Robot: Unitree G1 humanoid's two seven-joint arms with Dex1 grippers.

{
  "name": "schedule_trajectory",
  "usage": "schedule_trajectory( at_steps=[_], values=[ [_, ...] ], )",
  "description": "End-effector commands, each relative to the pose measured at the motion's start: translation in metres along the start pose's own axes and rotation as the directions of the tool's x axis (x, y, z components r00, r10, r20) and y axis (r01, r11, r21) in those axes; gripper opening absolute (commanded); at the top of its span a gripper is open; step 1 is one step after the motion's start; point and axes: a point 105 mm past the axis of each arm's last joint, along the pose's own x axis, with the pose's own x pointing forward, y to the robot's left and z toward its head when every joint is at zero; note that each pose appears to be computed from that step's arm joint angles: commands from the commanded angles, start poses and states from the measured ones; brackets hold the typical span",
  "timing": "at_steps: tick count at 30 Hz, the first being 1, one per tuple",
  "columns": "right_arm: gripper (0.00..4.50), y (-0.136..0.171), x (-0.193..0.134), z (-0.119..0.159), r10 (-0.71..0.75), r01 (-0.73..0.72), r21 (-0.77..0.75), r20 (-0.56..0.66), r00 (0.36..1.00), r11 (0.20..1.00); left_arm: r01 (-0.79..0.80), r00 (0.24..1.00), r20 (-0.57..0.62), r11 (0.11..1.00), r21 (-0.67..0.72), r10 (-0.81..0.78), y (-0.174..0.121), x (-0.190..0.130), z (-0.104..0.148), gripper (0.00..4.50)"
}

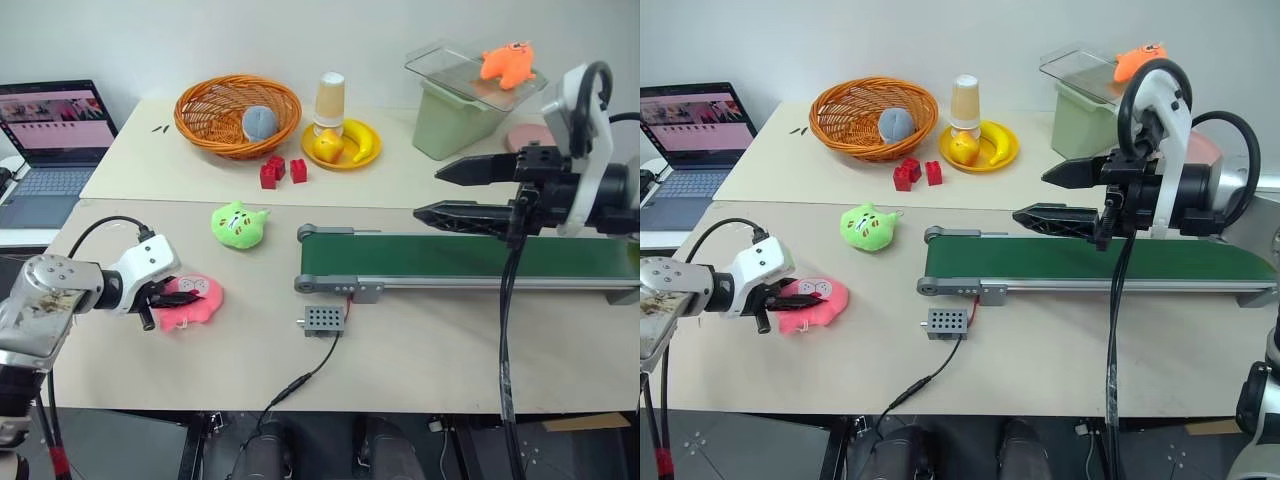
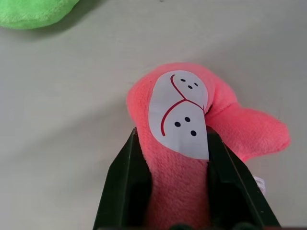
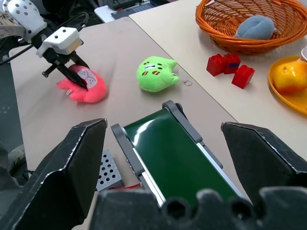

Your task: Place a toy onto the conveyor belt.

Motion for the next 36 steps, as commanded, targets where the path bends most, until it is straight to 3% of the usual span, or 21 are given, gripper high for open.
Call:
schedule_trajectory(
  at_steps=[1, 3, 7, 11, 14, 18, 26, 36],
  values=[
    [4.5, 0.004, -0.008, 0.013, -0.015, 0.017, -0.059, 0.028, 0.999, 0.998, 0.023, 0.991, 0.128, 1.0, -0.004, -0.022, 0.003, -0.017, 0.051, 1.17],
    [4.5, 0.003, -0.009, 0.012, -0.018, 0.019, -0.058, 0.026, 1.0, 0.998, 0.075, 0.964, 0.26, 0.996, -0.039, -0.062, 0.002, -0.025, 0.098, 1.17],
    [4.5, 0.002, -0.008, 0.011, -0.023, 0.025, -0.058, 0.029, 0.999, 0.998, 0.11, 0.926, 0.356, 0.992, 0.068, -0.127, -0.008, -0.033, 0.166, 1.17],
    [4.5, 0.002, -0.008, 0.012, -0.032, 0.035, -0.059, 0.043, 0.999, 0.998, 0.045, 0.928, 0.354, 0.978, 0.201, -0.116, -0.013, -0.022, 0.202, 1.17],
    [4.5, 0.005, -0.006, 0.011, -0.035, 0.038, -0.059, 0.054, 0.998, 0.998, 0.083, 0.908, 0.376, 0.96, 0.268, -0.183, -0.031, -0.003, 0.226, 1.17],
    [4.5, 0.008, -0.008, 0.009, -0.055, 0.058, -0.052, 0.062, 0.997, 0.997, 0.114, 0.898, 0.371, 0.939, 0.324, -0.237, -0.042, 0.014, 0.237, 1.17],
    [4.5, 0.015, -0.015, 0.006, -0.113, 0.117, -0.046, 0.073, 0.991, 0.992, 0.091, 0.923, 0.293, 0.881, 0.464, -0.249, -0.044, 0.045, 0.23, 1.17],
    [4.5, 0.019, -0.023, 0.006, -0.17, 0.174, -0.041, 0.073, 0.983, 0.984, 0.122, 0.917, 0.296, 0.897, 0.425, -0.265, -0.047, 0.075, 0.221, 1.17]
  ],
)
